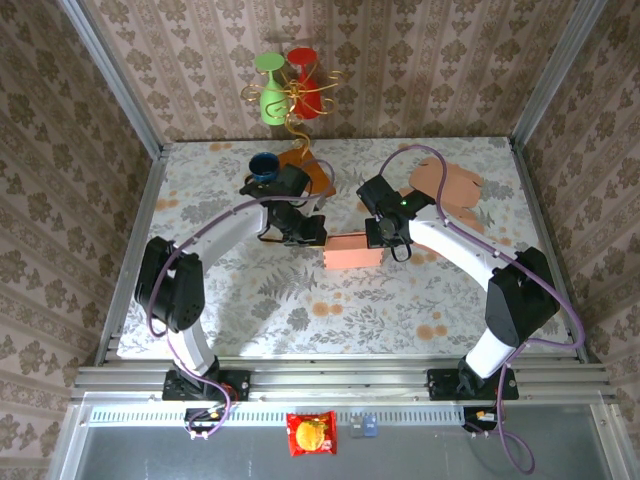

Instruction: Fold the paper box

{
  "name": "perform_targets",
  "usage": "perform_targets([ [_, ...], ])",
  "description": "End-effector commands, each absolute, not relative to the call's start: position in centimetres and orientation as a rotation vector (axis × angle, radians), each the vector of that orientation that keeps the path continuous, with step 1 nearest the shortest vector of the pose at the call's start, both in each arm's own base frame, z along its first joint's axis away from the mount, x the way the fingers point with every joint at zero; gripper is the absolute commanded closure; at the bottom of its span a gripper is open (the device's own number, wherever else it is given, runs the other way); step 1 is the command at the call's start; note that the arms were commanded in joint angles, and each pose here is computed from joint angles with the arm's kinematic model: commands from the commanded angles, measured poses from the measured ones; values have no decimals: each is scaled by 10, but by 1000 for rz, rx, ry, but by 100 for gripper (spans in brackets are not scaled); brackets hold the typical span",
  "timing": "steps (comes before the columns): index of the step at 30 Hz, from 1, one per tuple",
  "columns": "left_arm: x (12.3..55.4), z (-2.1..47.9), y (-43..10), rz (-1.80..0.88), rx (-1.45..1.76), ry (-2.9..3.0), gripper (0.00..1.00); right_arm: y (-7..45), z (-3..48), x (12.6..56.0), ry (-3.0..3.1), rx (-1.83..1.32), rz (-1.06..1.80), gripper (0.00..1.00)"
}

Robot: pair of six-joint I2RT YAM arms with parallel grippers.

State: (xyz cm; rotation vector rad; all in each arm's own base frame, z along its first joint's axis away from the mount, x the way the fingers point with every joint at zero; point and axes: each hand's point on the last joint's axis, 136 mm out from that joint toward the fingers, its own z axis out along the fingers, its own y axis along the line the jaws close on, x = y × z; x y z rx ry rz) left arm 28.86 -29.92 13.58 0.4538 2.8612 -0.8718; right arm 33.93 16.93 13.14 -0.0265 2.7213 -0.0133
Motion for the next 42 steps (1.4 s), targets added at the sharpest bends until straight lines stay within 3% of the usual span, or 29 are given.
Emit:
perform_targets([
  [1,281,130,-299,-836,498,2855,100,176,131,329,2752,-10,50,86],
  [7,280,130,-299,-814,502,2843,100,176,148,320,2740,181,239,56],
  [13,279,130,-301,-809,515,2830,100,174,172,320,2564,623,731,45],
  [19,278,133,-303,-793,530,2818,100,158,182,327,2365,1015,1022,29],
  [24,276,132,-303,-766,540,2817,100,158,168,335,2286,1224,1185,26],
  [31,275,132,-303,-752,540,2815,100,157,149,336,2317,1286,1181,27],
  [42,274,132,-303,-738,533,2813,100,158,115,333,2392,1332,1155,39],
])
